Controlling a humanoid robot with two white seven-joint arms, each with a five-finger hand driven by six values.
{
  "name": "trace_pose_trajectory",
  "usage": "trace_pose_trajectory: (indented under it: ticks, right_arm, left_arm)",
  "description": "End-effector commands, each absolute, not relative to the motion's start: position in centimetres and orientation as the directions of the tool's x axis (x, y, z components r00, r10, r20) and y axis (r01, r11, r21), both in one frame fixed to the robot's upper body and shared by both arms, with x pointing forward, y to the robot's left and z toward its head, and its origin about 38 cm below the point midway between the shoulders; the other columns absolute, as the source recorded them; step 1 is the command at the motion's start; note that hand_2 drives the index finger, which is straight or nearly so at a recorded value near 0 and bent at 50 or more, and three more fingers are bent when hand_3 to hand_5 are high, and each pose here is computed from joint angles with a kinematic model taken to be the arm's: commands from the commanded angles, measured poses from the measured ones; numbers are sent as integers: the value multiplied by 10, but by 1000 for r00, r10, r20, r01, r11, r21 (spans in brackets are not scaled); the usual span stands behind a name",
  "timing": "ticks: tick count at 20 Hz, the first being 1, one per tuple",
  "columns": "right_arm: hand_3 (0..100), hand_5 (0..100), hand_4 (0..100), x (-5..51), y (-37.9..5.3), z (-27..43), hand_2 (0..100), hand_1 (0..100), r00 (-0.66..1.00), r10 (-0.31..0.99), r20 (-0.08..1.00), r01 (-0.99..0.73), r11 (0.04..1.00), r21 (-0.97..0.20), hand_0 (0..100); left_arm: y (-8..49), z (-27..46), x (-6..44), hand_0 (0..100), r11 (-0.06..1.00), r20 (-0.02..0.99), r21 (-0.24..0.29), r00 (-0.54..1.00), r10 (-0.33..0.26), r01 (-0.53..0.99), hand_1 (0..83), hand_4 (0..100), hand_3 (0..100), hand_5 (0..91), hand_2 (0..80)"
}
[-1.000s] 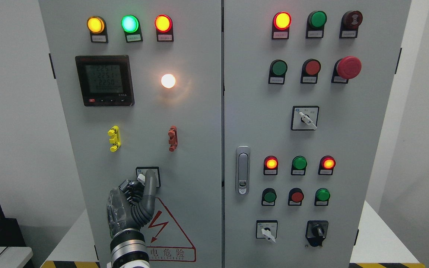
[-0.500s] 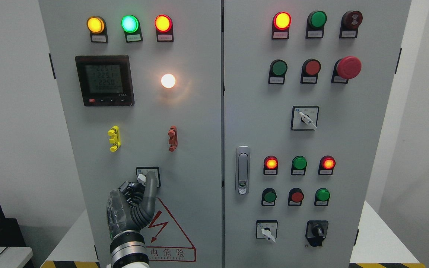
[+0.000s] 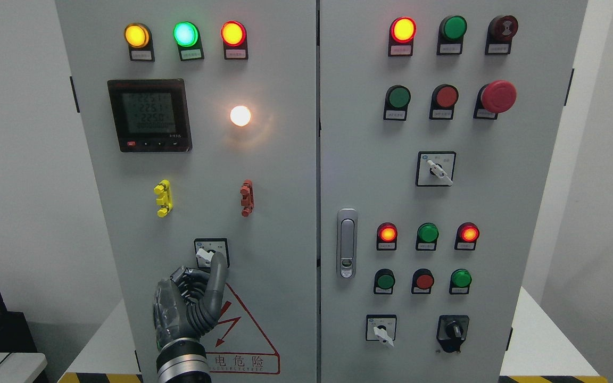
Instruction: Turn on light switch 1
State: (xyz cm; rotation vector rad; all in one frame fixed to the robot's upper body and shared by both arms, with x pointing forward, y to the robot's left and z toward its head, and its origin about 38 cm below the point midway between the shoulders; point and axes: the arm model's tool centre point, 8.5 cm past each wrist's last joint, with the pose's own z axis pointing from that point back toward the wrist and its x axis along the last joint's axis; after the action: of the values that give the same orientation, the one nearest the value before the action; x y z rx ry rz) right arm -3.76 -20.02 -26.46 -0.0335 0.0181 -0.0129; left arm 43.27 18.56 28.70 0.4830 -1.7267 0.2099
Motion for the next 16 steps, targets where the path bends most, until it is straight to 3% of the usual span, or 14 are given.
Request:
trace_pose_trajectory:
  ticks: [1, 5, 12, 16]
  right_arm:
    - [0, 0, 0, -38, -200, -265, 0, 389, 1000, -21, -18, 20, 999, -33, 120]
    - [0, 0, 0, -38, -200, -265, 0, 389, 1000, -21, -18, 20, 999, -33, 120]
    - [0, 0, 0, -38, -200, -265, 0, 389, 1000, -21, -18, 20, 999, -33, 120]
    - [0, 0, 0, -38, -200, -265, 0, 389, 1000, -21, -18, 20, 999, -33, 120]
  left_arm:
    - [188, 289, 418, 134, 899, 966, 105, -169, -193, -426, 387, 886, 859, 841, 663]
    - [205, 284, 409, 125, 895, 960, 84, -206, -191, -439, 398, 886, 861, 841, 665]
    - [269, 239, 380, 90, 897, 909, 130, -311, -278, -422, 387, 906, 900, 827, 662]
    - [324, 196, 348, 75, 853, 914, 185, -233, -332, -488, 373, 890, 902, 724, 654]
